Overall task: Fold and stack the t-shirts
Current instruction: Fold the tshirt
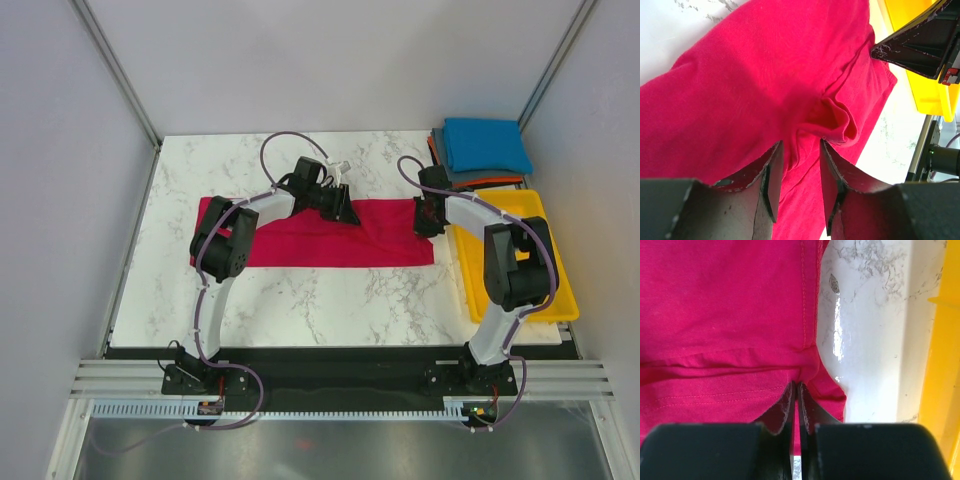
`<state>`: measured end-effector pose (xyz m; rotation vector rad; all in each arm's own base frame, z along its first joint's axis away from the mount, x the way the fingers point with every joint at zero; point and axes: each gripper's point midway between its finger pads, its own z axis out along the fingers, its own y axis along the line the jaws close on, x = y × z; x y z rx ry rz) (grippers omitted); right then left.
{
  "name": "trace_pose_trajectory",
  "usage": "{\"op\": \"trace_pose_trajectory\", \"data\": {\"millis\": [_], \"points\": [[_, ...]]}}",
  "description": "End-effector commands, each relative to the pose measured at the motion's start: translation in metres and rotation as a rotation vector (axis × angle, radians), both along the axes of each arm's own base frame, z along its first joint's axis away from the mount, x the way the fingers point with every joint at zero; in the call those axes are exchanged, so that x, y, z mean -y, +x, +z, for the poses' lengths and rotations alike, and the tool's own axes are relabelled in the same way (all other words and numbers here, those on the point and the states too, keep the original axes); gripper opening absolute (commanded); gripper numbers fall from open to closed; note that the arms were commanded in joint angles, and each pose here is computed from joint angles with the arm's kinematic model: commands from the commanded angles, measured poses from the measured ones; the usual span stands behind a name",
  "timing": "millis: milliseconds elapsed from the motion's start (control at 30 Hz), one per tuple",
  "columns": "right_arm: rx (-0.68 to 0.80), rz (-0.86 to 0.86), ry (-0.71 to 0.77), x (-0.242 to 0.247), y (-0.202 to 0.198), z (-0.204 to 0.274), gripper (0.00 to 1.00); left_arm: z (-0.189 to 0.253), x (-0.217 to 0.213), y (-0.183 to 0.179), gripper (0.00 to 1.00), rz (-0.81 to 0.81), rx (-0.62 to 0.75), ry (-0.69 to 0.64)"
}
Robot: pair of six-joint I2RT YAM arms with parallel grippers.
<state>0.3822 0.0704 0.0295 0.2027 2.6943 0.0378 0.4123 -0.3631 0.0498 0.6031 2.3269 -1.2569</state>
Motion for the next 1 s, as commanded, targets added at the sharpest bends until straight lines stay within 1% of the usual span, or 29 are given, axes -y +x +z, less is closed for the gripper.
{"op": "trace_pose_trajectory", "data": {"millis": [0,100,133,200,233,367,633,967], "points": [[0.095,-0.013,-0.009,0.004,0.014,0.029,0.07,0.028,0.002,-0.004,0.43,-0.053,0.090,-0.024],[0.102,-0.017,-0.014,0.005,0.015,0.033,0.08,0.029,0.000,-0.001,0.43,-0.043,0.101,-0.009],[0.105,-0.018,-0.015,0.006,0.015,0.035,0.13,0.029,-0.001,0.000,0.43,-0.040,0.103,-0.007],[0.105,-0.018,-0.013,0.006,0.013,0.036,0.18,0.031,-0.001,0.000,0.43,-0.040,0.102,-0.006],[0.105,-0.017,-0.013,0.005,0.014,0.035,0.22,0.030,-0.001,0.000,0.43,-0.039,0.103,-0.005],[0.096,-0.016,-0.014,0.006,0.013,0.033,0.27,0.032,-0.001,0.000,0.43,-0.036,0.102,-0.002],[0.087,-0.009,-0.009,0.004,0.014,0.028,0.28,0.035,-0.002,-0.002,0.43,-0.041,0.103,-0.005],[0.074,0.006,0.008,-0.001,0.016,0.018,0.25,0.037,-0.001,-0.004,0.43,-0.040,0.097,-0.010]]}}
